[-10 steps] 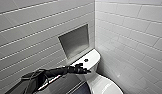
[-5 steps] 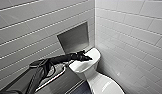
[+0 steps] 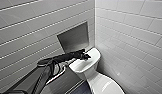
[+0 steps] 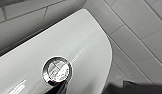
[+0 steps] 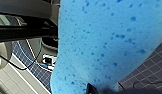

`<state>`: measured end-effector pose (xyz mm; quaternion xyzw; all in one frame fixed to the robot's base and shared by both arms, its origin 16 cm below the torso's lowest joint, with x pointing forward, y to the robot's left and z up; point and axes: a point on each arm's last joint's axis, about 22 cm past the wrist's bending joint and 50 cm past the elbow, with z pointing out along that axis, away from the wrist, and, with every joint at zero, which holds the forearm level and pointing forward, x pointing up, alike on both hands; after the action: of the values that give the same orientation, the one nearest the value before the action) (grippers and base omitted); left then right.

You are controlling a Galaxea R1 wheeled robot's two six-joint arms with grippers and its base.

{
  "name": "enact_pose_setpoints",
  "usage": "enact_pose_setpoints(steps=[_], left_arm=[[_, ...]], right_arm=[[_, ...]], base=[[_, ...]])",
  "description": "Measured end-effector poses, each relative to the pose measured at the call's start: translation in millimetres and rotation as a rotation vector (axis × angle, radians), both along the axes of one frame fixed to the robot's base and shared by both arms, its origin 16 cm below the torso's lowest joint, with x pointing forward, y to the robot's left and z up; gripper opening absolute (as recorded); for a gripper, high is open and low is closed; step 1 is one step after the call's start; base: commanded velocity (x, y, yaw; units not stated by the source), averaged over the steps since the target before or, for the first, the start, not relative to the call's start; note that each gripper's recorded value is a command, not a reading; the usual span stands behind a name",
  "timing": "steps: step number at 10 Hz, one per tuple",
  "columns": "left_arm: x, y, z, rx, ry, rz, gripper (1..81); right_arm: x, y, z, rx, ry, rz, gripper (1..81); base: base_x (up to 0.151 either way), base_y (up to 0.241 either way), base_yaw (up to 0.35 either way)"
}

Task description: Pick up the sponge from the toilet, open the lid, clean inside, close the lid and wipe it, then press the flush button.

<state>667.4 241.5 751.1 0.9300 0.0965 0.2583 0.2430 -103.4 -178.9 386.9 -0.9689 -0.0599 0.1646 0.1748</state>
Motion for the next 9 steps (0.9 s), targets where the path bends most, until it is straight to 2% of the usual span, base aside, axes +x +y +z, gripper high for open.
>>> enact_pose_setpoints(steps=[2,4,6,8,9], left_arm=[[14,5,1,0.056,-0.021,0.011,81.1],[30,4,-3,0.115,-0.046,-0.009,81.1],[26,1,-22,0.121,-0.023,-0.015,81.1],[28,10,-24,0.149,-0.027,-0.012,81.1],[29,11,-23,0.151,-0.028,-0.006,1.0]], right_arm=[[0,0,0,0.000,0.001,0.000,1.0],[-11,0,1,0.000,0.024,-0.001,1.0],[-17,3,2,0.003,0.040,-0.002,1.0],[-18,3,2,0.003,0.042,-0.002,1.0],[-18,3,2,0.003,0.042,-0.002,1.0]], base=[[0.000,0.000,0.000],[0.000,0.000,0.000],[0.000,0.000,0.000],[0.000,0.000,0.000],[0.000,0.000,0.000]])
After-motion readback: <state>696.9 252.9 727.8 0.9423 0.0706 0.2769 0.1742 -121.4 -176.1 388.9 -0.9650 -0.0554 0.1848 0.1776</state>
